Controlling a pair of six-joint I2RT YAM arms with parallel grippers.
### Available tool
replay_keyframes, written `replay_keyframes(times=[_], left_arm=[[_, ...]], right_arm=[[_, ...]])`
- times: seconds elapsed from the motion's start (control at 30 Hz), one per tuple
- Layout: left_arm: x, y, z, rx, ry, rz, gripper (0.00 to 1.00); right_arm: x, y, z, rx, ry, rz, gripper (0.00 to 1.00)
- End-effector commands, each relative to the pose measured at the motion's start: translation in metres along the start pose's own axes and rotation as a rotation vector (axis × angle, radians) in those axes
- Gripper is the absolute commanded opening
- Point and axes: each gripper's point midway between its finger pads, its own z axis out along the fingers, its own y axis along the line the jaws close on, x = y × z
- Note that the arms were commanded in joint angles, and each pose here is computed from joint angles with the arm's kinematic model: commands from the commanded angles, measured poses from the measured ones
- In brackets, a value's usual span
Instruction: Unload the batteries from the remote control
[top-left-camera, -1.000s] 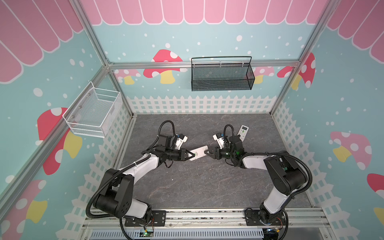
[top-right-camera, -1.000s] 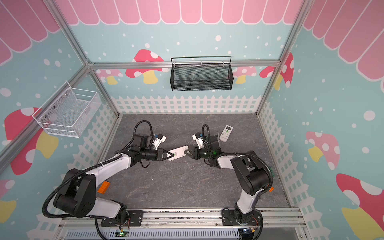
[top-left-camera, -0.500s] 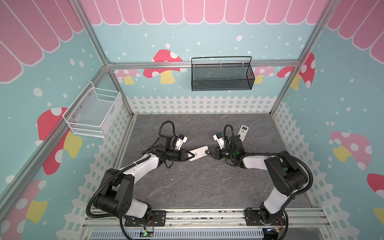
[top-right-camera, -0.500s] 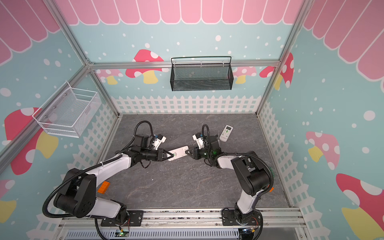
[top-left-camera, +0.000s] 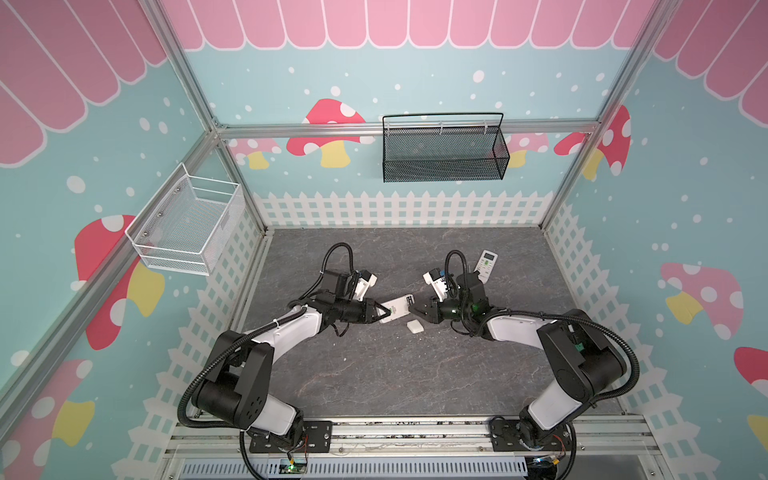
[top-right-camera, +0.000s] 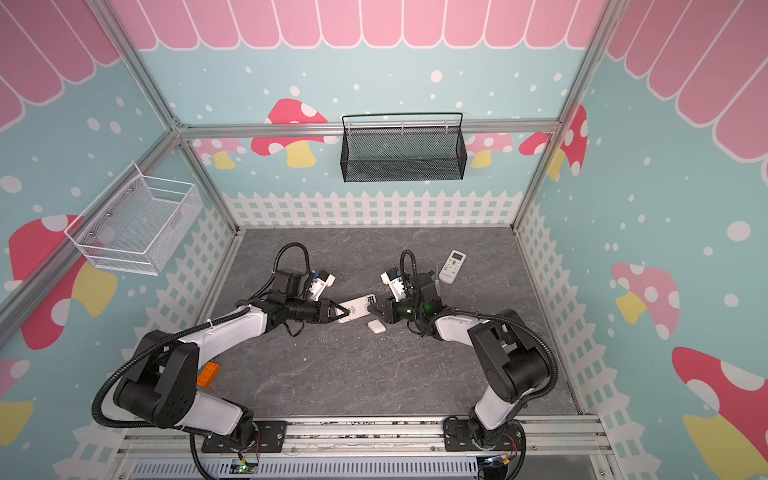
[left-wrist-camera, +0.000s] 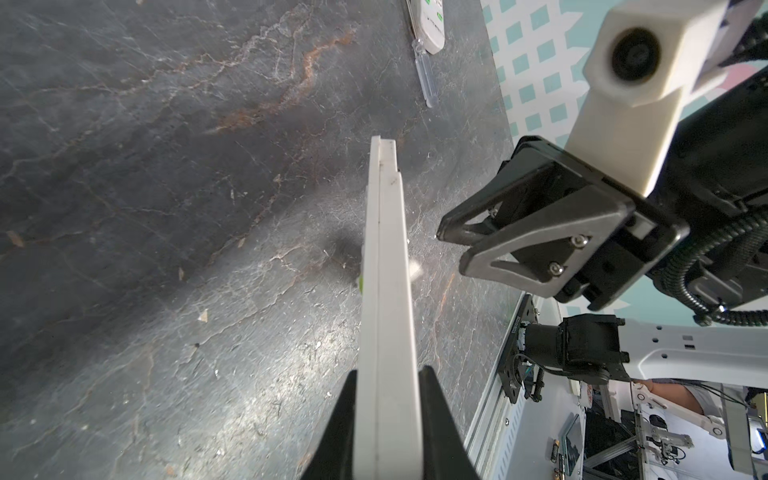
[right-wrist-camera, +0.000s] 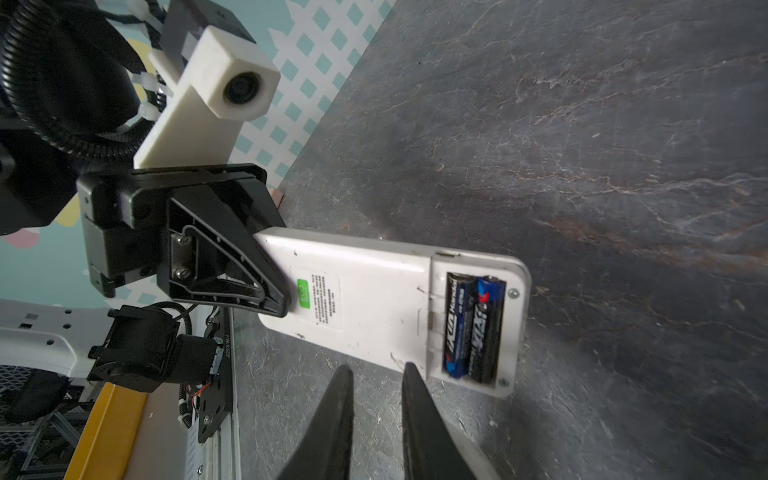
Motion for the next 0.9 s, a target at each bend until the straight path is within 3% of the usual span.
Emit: replay_keyframes(times=[0.0,0.27,0.53,0.7,0.87], left_arm=[[-0.016,-0.008,-0.001,0.014,-0.036,0.031,0.0],[-0.017,-0.005,0.001,-0.009,-0.037,0.03,0.0],[-0.018,0.007,0.001,-0.084,-0.028,0.026,0.0],[-0.016,0.01,0.004,-0.082,-0.018,-0.003,0.0],[-0.02,0.021,0.002,-0.143,-0.034,-0.014,0.0]], right_arm=[[0.005,0.007,0.0,-0.022,0.011,-0.003,0.23],[0.005,0.006,-0.002,-0.005,0.001,-0.008,0.13],[0.02,-0.009,-0.025,0.174,0.034,0.014,0.26],[0.048,-0.028,-0.038,0.375,0.151,0.04,0.29],[0.081,-0.027,-0.029,0.484,0.284,0.09,0.33]])
